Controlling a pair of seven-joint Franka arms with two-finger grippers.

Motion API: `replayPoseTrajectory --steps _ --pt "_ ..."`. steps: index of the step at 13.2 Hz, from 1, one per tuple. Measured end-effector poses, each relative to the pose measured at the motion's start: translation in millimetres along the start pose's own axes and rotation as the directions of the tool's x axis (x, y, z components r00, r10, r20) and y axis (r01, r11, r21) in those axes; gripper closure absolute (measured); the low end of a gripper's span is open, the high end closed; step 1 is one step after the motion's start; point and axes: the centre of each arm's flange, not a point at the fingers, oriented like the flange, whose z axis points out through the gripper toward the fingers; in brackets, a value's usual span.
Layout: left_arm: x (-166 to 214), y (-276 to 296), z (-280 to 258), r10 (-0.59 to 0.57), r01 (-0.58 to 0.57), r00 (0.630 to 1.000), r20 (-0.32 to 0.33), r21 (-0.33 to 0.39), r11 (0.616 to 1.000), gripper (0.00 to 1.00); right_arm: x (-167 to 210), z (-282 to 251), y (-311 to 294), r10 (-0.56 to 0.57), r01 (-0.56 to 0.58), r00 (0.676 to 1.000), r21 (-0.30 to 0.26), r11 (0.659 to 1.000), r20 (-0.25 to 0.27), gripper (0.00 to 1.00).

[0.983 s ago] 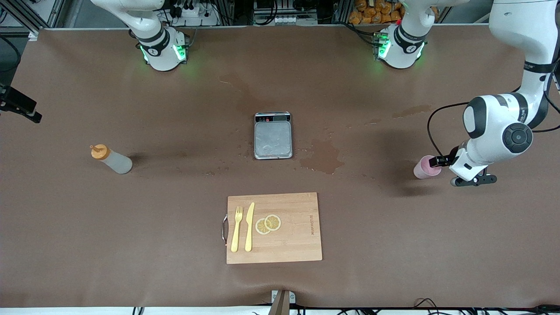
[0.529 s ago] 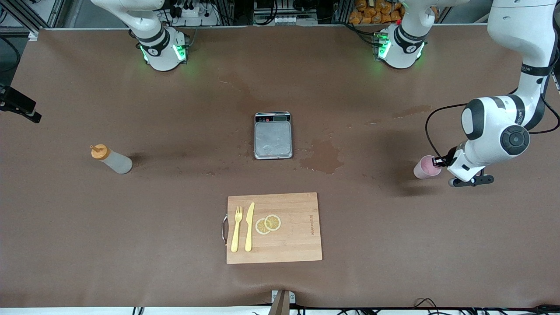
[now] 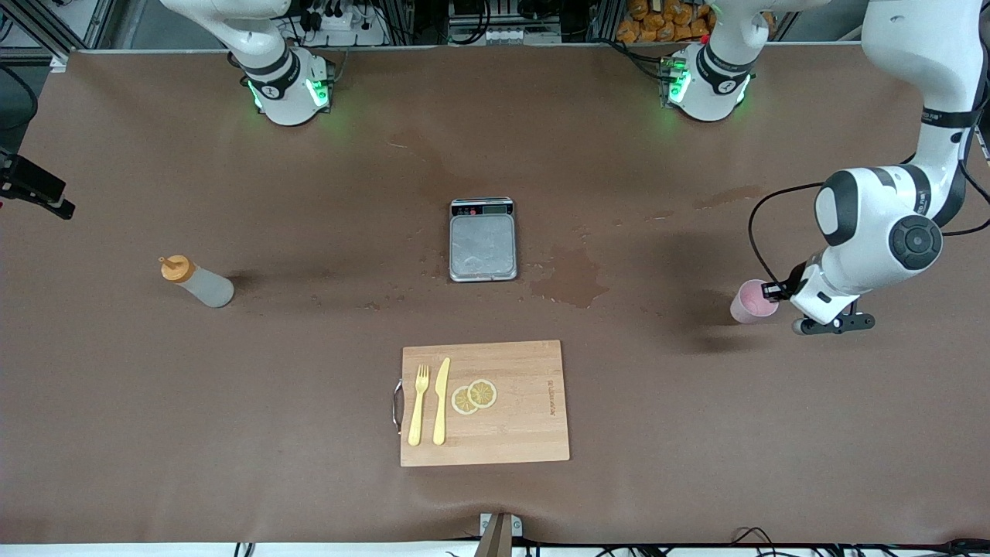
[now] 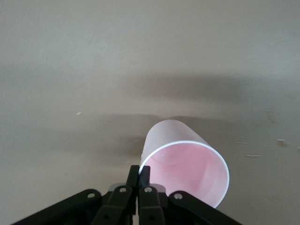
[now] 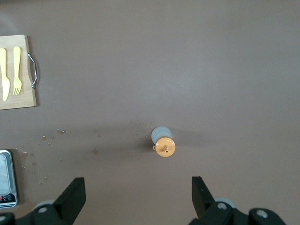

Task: Add sauce to pink cup with both arms
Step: 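Lift the pink cup with the left gripper and carry it to the scale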

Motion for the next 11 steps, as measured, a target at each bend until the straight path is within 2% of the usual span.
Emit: replayPoseTrajectory --steps 4,11 --pt "-3.2 93.6 -30.7 0.046 -0.047 0.999 -0.022 -0.064 0.997 0.97 0.2 -0.1 0.1 0.000 0.000 1.000 0.000 1.000 -0.002 0.00" --pt "-48.8 247.7 -50.4 -0.069 0.067 0.998 -0.006 -0.131 0.989 0.97 0.4 1.4 0.3 0.009 -0.009 1.000 0.000 1.000 0.001 0.00"
